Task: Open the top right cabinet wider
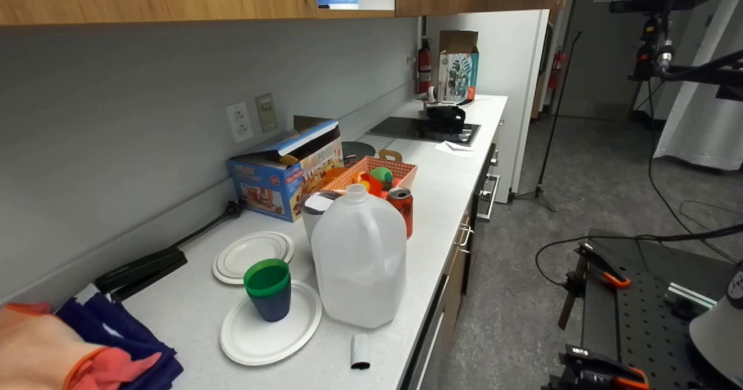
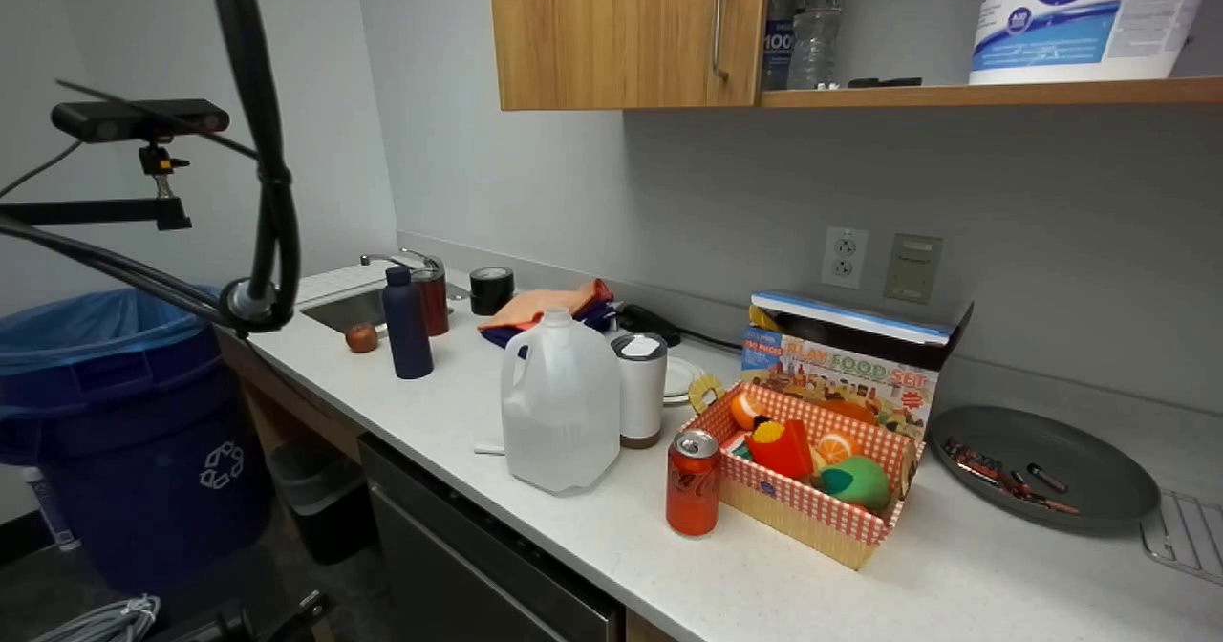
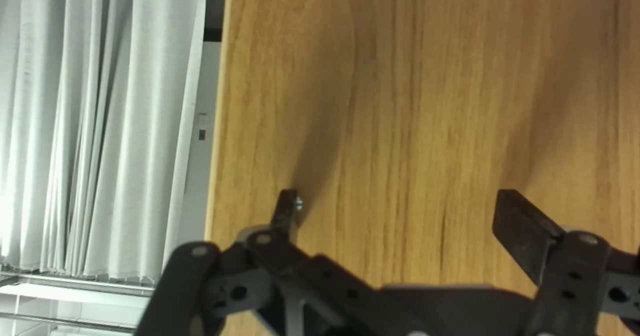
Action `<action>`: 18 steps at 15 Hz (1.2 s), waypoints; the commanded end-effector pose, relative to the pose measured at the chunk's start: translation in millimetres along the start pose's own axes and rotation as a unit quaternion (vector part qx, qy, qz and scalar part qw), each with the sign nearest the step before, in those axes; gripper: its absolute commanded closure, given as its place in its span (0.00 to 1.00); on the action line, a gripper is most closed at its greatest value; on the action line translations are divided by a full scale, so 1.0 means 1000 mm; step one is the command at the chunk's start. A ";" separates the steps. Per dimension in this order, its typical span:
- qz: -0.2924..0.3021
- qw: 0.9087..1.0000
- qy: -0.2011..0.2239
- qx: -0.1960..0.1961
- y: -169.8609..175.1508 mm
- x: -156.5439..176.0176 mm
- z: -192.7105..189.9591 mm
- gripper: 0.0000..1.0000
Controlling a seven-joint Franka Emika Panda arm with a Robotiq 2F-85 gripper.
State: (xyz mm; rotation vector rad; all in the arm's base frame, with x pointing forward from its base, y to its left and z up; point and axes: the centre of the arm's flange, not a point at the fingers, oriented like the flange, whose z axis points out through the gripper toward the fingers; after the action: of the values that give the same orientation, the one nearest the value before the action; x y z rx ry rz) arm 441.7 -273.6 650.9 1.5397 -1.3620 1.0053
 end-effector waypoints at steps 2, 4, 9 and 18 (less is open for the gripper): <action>0.000 0.999 0.023 -0.045 0.002 0.002 0.000 0.00; 0.008 0.998 0.024 -0.060 0.003 0.002 0.000 0.00; -0.012 0.997 -0.007 -0.077 0.006 -0.001 -0.006 0.00; -0.107 0.976 -0.178 -0.065 0.008 -0.015 -0.023 0.00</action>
State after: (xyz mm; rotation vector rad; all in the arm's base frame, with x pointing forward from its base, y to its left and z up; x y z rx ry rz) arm 432.7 -251.2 632.6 1.6900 -1.4142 0.6082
